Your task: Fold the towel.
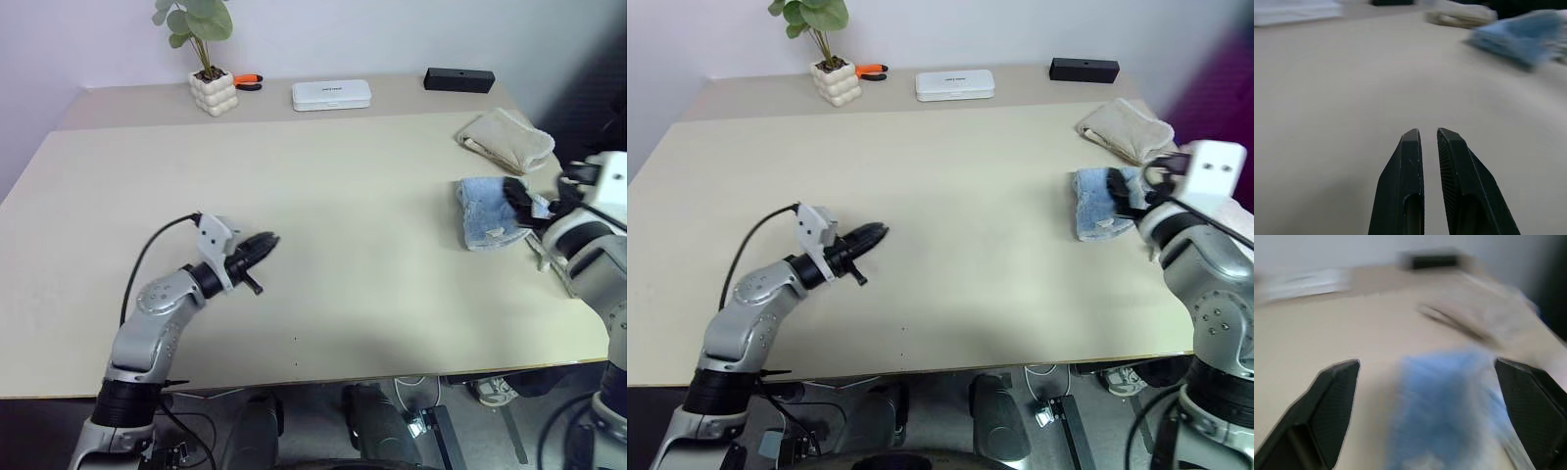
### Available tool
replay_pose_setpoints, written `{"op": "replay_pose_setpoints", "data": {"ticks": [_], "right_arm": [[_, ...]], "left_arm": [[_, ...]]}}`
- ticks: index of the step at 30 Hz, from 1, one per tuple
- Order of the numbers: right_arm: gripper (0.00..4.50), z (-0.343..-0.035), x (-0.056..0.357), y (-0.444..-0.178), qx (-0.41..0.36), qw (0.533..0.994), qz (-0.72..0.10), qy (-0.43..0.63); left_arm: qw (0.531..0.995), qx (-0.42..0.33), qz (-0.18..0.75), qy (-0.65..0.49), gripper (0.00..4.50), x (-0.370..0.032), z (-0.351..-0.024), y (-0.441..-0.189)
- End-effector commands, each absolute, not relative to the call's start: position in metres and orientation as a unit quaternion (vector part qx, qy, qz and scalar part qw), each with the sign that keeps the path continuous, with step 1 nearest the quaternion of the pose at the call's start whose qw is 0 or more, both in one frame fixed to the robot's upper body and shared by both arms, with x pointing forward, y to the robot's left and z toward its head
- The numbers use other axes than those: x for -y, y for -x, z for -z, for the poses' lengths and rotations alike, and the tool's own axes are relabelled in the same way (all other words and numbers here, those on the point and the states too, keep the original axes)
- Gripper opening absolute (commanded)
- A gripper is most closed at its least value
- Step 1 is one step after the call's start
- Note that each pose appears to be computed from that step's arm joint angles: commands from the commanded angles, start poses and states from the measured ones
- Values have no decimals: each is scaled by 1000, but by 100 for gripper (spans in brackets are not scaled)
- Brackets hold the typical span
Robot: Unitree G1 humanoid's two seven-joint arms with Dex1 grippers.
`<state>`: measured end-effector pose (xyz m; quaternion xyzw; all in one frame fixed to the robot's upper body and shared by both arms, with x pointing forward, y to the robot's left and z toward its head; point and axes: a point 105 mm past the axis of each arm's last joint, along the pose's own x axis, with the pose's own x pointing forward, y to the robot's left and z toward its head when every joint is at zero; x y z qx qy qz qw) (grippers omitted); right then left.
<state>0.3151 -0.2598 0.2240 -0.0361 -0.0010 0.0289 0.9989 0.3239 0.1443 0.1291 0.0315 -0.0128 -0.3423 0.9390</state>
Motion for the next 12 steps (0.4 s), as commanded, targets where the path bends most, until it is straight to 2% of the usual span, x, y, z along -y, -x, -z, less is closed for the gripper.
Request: {"op": "replay_pose_setpoints", "data": {"ticks": [1, 4, 12], "right_arm": [[447, -220, 217, -317, 12, 980, -163, 117], [447, -208, 194, -322, 7, 961, -244, 133], [447, -183, 177, -326, -26, 925, -351, 145]], "left_arm": [[949, 31, 306, -64, 51, -175, -137, -326], [952, 21, 293, -84, 51, -199, -135, -317], [952, 9, 296, -81, 51, -196, -129, -294]]}}
